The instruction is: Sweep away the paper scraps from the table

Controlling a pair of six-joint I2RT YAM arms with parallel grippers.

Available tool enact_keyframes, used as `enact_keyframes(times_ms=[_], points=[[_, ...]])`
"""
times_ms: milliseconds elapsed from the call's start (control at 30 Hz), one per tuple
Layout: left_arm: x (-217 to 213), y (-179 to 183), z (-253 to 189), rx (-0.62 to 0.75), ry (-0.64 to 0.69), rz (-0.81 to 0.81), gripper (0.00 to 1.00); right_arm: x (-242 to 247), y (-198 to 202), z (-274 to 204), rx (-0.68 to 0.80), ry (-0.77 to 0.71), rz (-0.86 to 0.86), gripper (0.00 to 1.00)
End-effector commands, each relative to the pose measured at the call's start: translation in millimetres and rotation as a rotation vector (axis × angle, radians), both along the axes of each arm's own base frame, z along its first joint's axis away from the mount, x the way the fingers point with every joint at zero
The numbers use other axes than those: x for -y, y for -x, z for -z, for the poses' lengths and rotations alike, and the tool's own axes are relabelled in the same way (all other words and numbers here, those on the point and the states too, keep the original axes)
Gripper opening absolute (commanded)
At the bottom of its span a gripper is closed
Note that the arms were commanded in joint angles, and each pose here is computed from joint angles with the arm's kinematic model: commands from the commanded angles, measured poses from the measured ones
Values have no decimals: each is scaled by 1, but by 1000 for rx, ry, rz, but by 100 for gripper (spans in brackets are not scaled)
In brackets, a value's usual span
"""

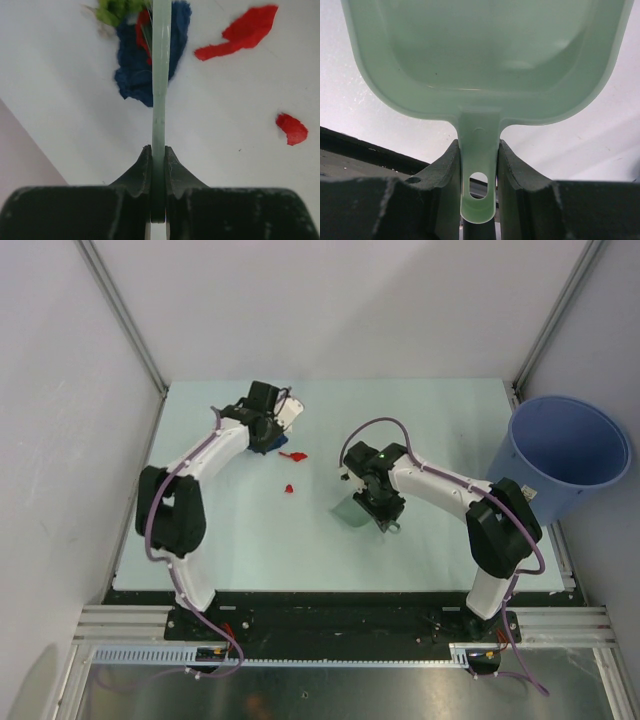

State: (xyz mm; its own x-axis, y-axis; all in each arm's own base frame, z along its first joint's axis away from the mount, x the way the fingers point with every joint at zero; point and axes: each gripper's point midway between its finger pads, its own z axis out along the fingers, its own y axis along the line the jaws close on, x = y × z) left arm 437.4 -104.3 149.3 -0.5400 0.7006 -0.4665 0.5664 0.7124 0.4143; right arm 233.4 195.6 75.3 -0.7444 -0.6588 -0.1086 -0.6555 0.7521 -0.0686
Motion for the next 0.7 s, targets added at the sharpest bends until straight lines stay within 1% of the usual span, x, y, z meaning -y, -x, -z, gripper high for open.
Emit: enact_keyframes(times_ms=[0,33,100,133,200,233,300,333,367,433,533,600,667], points=[[4,-7,4,-5,-19,24,0,5,4,-1,1,28,5,0],[9,3,13,-41,10,51,0,4,4,-2,4,24,5,0],[24,22,18,-81,81,121,0,5,4,-3,7,23,3,0],[34,43,24,-120,138,182,0,5,4,-2,9,26,2,0],[39,65,31,-165,170,260,0,6,3,-1,7,26,0,0],[42,85,34,-190,201,304,0,6,5,0,3,28,-3,0],[41,107,38,-220,211,366,0,6,5,0,3,29,-4,0],[43,126,40,-237,241,404,0,6,5,0,5,27,-4,0],[41,135,40,-242,236,436,0,6,5,-1,5,25,-6,0],[37,146,42,-250,233,451,0,5,5,-2,6,23,-8,0],[33,150,22,-200,227,453,0,6,8,-4,3,21,-17,0],[35,147,6,-157,240,445,0,2,14,-5,-11,16,-69,0],[37,138,-14,-115,265,396,0,-5,25,-4,-26,21,-139,0]])
